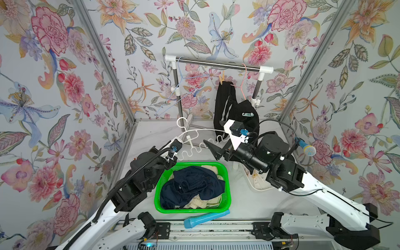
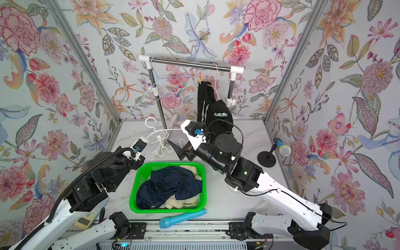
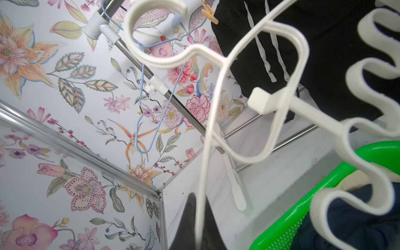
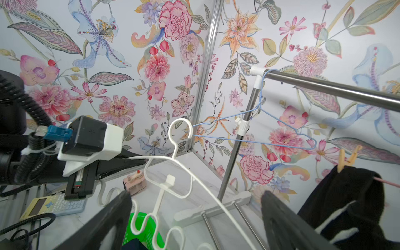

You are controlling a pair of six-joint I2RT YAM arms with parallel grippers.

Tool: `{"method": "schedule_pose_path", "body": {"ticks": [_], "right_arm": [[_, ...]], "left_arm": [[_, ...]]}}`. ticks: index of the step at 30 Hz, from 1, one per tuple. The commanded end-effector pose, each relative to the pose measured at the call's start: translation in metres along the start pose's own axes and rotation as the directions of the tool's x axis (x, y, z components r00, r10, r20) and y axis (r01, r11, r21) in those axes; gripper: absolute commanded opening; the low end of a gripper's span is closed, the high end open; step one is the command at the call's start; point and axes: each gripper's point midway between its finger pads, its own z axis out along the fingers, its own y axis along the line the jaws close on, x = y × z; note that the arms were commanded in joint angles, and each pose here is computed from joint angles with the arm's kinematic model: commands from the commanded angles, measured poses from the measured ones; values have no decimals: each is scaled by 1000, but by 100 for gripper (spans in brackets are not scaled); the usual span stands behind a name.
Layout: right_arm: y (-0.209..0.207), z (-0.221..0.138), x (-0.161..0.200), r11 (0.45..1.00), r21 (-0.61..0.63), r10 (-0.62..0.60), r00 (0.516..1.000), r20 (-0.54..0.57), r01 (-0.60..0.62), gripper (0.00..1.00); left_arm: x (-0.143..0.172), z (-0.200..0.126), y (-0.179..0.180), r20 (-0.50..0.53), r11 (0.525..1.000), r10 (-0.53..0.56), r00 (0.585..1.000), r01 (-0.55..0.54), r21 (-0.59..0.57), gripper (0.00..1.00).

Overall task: Remove the clothespins securing shorts to the hanger
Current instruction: Place the hanger on the clothesline.

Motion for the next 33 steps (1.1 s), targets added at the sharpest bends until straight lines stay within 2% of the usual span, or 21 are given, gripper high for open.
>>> {"method": "schedule_pose_path", "body": {"ticks": [1,6,8,11,15,21,26,32,33], "right_arm": [[-5,9,-5,994,14,111,994,17,-111,94],[-28,-7,-3,966,133,223,975,1,-221,94],[-33,-18,1,951,162,266,964,1,-263,94],[-39,-33,9,931,198,315,949,-10,-307,94],[-40,-47,23,915,216,357,933,-36,-342,94],[-41,-68,40,893,240,404,913,-56,-380,95],[-41,-82,48,880,249,431,900,-65,-404,95],[-43,-98,54,868,263,451,890,-64,-421,95],[-43,-100,56,865,266,455,888,-64,-425,95]], "left_arm": [[-25,-9,31,105,991,-37,994,49,-123,0],[-24,-4,58,42,960,-19,999,30,-278,0],[-22,1,73,-31,929,-14,999,1,-370,0],[-24,19,81,-152,894,32,988,-96,-438,0],[-38,40,91,-205,860,45,978,-142,-491,0],[-61,78,111,-243,835,33,969,-160,-527,0],[-70,115,123,-287,818,42,957,-198,-540,0],[-83,140,139,-291,783,62,955,-228,-579,0],[-81,156,133,-305,783,74,950,-245,-572,0]]}}
